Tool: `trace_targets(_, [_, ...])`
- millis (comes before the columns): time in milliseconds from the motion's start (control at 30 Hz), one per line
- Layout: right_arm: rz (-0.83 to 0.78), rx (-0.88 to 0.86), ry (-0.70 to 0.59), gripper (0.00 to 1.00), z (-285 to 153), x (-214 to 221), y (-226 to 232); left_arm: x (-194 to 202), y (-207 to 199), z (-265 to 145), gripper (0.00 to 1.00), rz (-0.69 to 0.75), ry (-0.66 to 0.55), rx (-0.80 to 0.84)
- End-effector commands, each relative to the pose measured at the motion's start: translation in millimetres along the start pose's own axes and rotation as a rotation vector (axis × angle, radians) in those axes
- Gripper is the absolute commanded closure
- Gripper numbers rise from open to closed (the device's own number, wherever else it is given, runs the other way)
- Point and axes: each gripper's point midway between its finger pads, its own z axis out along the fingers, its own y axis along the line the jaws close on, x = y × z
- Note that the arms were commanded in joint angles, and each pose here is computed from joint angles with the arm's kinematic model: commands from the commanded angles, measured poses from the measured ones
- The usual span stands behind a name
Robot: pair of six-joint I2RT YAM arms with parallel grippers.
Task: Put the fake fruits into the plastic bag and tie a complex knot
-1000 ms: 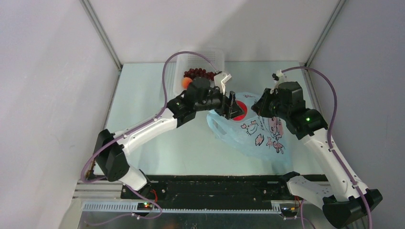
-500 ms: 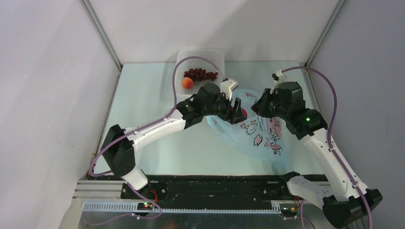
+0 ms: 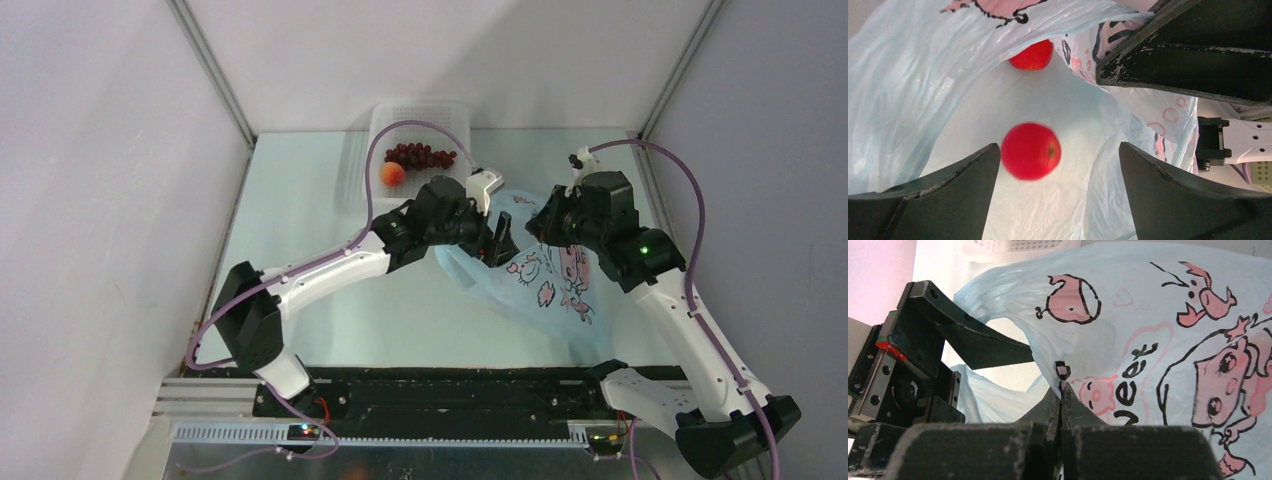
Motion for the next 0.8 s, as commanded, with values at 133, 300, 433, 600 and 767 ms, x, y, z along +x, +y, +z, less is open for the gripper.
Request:
trace_targets(133, [0.004, -0.019, -0.040, 1.00, 1.0, -10.1, 6.6, -13.3, -8.2, -9.2, 0.06, 0.055, -0.045, 0.027])
trace_targets(300, [0.004, -0.016, -0.041, 1.00, 0.5, -10.0, 5.9, -18.0, -13.8, -15.7, 0.06, 0.069, -0.063, 0.045])
trace_targets(433, [0.002, -0.009, -0.041, 1.00, 0.1, -9.7, 4.3, -27.9, -19.6, -31.3, 0.05, 0.090, -0.085, 0.042])
trace_targets(600, [-0.001, 0.000, -0.040, 1.00, -0.1, -9.2, 2.6, -49.4, -31.8, -74.1, 0.04, 0.145, -0.168, 0.021])
trace_targets(767, [-0.002, -0.001, -0.040, 1.00, 0.5, -9.2, 2.9, -65.2, -50.0, -112.5, 0.03, 0.182, -0.217, 0.047])
